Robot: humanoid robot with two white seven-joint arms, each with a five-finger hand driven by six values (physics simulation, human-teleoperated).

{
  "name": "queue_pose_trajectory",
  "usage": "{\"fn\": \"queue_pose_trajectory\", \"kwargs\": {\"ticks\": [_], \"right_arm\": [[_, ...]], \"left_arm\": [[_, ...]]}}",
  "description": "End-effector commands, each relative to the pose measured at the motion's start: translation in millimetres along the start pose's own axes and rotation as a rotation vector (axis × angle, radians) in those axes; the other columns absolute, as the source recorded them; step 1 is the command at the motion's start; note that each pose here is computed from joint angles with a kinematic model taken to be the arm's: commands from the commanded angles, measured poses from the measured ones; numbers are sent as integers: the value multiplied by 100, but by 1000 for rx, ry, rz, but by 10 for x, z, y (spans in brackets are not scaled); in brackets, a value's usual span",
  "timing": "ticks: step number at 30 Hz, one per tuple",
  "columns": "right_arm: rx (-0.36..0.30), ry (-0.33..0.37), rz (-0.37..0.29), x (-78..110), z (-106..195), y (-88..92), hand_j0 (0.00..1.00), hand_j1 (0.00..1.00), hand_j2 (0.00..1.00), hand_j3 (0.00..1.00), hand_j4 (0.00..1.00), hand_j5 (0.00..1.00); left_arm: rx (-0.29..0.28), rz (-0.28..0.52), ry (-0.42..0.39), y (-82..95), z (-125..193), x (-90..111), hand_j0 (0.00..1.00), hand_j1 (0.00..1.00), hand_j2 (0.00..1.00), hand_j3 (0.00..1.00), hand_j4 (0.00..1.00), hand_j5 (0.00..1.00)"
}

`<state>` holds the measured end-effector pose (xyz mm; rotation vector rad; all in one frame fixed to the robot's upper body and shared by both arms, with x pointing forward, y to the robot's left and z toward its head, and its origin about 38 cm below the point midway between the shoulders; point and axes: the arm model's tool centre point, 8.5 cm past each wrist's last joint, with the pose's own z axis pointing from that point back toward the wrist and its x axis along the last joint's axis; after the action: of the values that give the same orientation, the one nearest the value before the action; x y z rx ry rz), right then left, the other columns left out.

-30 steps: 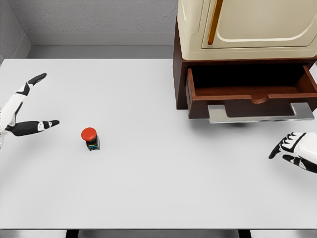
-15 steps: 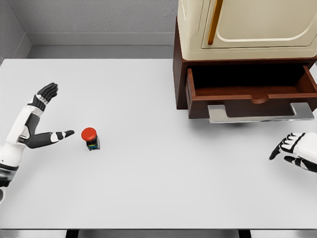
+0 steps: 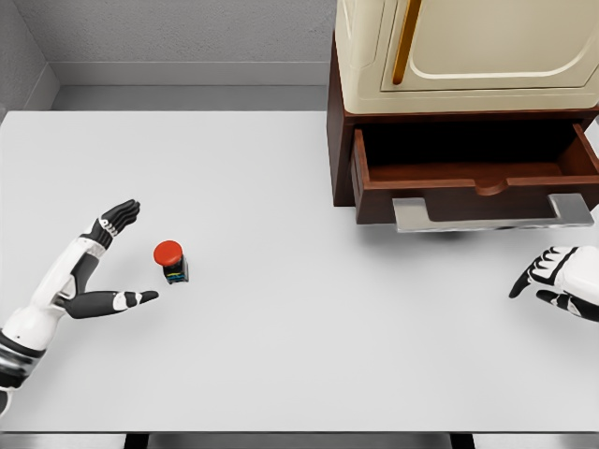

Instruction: Put the switch into the drawer with left arm, and close the drawer with right arm

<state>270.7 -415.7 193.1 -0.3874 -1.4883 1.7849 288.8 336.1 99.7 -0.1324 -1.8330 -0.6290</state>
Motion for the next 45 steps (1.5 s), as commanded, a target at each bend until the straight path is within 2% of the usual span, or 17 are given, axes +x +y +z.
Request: {"fn": "queue_pose_trajectory", "kwargs": {"ticks": [1, 7, 9, 15, 24, 34, 42, 43, 45], "right_arm": [[-4, 0, -4, 0, 0, -7, 54, 54, 54, 54, 54, 54], [-3, 0, -6, 1, 0, -2, 54, 54, 54, 54, 54, 54], [-3, 0, -6, 1, 0, -2, 54, 54, 54, 54, 54, 54], [-3, 0, -6, 1, 0, -2, 54, 54, 54, 54, 54, 54], [-5, 0, -7, 2, -3, 0, 54, 54, 54, 54, 54, 54], [-4, 0, -5, 2, -3, 1, 53, 53, 53, 53, 53, 53], [-3, 0, -4, 1, -2, -2, 53, 53, 53, 53, 53, 53], [-3, 0, -4, 1, -2, -2, 53, 53, 53, 53, 53, 53], [-3, 0, -4, 1, -2, -2, 53, 53, 53, 53, 53, 53]], "left_arm": [[-2, -2, -4, 16, -8, 19, 100, 100, 100, 100, 100, 100], [12, 4, -31, 9, -163, 49, 100, 100, 100, 100, 100, 100], [24, 16, 4, -5, -229, 5, 100, 100, 100, 100, 100, 100], [6, 34, 109, -66, -230, -112, 100, 100, 100, 100, 100, 100], [-6, 40, 167, -91, -287, -191, 100, 100, 100, 100, 100, 100], [-50, 48, 232, -224, -278, -349, 100, 100, 100, 100, 100, 100], [-45, 42, 287, -182, -299, -416, 100, 100, 100, 100, 100, 100], [-45, 41, 285, -175, -310, -411, 99, 99, 99, 99, 99, 99], [-44, 39, 284, -170, -311, -409, 90, 90, 90, 90, 90, 90]]}}
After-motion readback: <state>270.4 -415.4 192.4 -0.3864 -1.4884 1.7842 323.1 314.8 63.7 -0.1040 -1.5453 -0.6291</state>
